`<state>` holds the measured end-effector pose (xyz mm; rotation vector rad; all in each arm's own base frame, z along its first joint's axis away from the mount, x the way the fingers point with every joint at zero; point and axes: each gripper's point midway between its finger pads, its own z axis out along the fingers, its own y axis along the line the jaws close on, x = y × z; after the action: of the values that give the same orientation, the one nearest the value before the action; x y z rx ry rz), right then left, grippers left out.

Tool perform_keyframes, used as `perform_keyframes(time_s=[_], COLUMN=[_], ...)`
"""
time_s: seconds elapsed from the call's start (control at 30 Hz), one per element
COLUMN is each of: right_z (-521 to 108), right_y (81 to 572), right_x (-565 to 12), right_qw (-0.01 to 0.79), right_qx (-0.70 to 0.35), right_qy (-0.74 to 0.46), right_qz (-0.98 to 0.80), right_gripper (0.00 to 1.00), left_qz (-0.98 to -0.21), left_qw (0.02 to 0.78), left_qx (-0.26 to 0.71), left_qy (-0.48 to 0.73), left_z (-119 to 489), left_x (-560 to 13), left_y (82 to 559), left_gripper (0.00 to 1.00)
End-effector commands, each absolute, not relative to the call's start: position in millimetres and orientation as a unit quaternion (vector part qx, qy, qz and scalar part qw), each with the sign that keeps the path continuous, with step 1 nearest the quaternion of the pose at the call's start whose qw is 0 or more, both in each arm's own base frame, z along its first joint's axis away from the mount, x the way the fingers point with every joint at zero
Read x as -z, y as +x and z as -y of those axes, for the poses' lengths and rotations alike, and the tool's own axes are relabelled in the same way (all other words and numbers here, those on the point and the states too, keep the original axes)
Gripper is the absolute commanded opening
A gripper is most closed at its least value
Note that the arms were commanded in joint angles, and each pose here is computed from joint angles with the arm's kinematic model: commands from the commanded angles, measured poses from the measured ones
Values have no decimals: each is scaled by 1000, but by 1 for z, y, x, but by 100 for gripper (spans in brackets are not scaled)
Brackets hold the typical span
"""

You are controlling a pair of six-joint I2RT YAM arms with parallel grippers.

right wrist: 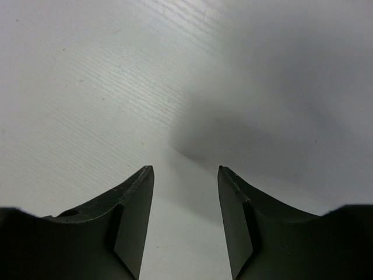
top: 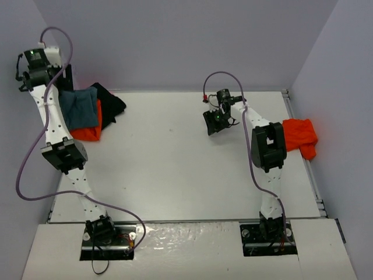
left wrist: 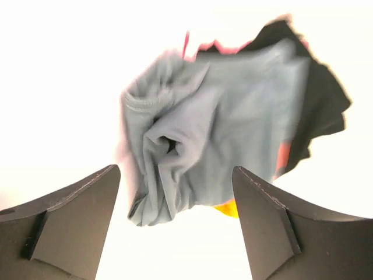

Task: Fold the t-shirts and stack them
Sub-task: Put the neatly folded tshirt into the corner of the board with the left arm

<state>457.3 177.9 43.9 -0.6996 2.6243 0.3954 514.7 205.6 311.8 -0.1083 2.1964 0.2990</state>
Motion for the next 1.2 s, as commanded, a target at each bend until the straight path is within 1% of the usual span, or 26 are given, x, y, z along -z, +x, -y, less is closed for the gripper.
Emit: perform_keyframes(time_s=[0.0,0.1,0.13,0.2,0.23,0.27,0.3,0.33,0.37,0.4,0.43,0.5,0.57,0.6,0.63,0.7,0.73,0.83,0.87,0.93,0.97,1.03,1.07,1.1,1.13,1.17], right_z=[-155,-132,-126,-116,-109,-102,-93,-85,-77,-71,-66,-65,-62,-61,-60,-61,-62,-62,-65,-63,-62,-65,-65,-66,-68,-69], right_y=[494,490,487,475,466,456,447,437,426,416,407,390,385,381,377,374,375,377,377,376,375,372,371,369,368,367], right_x=[-187,-224,-241,-270,-283,-289,-286,-290,-302,-303,-297,-278,-272,-266,-261,-261,-264,-249,-243,-231,-226,-220,-217,-214,-211,-210], right_qw=[371,411,431,464,479,486,485,492,508,512,507,501,499,496,494,506,517,509,502,487,481,475,472,469,465,464], right_qx=[-50,7,20,36,44,56,70,77,85,88,87,74,75,73,71,65,62,45,28,19,14,3,-2,-7,-13,-16], right_qy=[-257,-245,-240,-237,-240,-242,-243,-244,-240,-244,-254,-265,-258,-254,-251,-249,-246,-228,-235,-235,-236,-244,-247,-252,-258,-259], right_qz=[-891,-878,-870,-853,-843,-838,-837,-832,-823,-819,-819,-820,-824,-827,-830,-823,-818,-829,-832,-841,-844,-846,-846,-847,-847,-847], right_gripper=[47,47,48,45,45,48,63,90,97,88,74,51,38,18,0,0,0,0,10,33,42,48,47,39,21,5], left_qz=[-780,-772,-773,-773,-778,-784,-791,-799,-811,-818,-823,-815,-818,-804,-791,-788,-776,-767,-768,-770,-771,-773,-775,-778,-781,-782], left_qw=[616,629,630,633,628,621,611,598,579,565,555,565,556,572,584,587,602,607,599,594,593,593,590,585,579,576], left_qx=[-110,-88,-77,-44,-20,0,16,37,62,77,86,83,104,118,131,155,159,179,190,185,182,172,172,174,176,169], left_qy=[-15,-5,-2,8,15,22,34,51,67,80,90,98,105,115,123,99,103,108,123,138,143,146,147,150,155,168], left_z=[-149,-127,-120,-103,-93,-83,-73,-60,-42,-29,-19,-10,5,13,21,29,32,42,47,51,52,51,52,54,58,59], left_x=[-477,-491,-491,-492,-485,-476,-466,-452,-432,-415,-401,-387,-364,-367,-367,-352,-355,-347,-336,-326,-322,-314,-309,-304,-300,-296], left_y=[463,446,443,436,435,435,435,434,432,430,427,429,419,415,411,407,408,397,393,389,388,389,390,393,395,396], left_gripper=[78,78,75,63,55,46,38,35,24,12,1,0,0,0,0,0,0,0,0,16,23,32,39,43,38,28])
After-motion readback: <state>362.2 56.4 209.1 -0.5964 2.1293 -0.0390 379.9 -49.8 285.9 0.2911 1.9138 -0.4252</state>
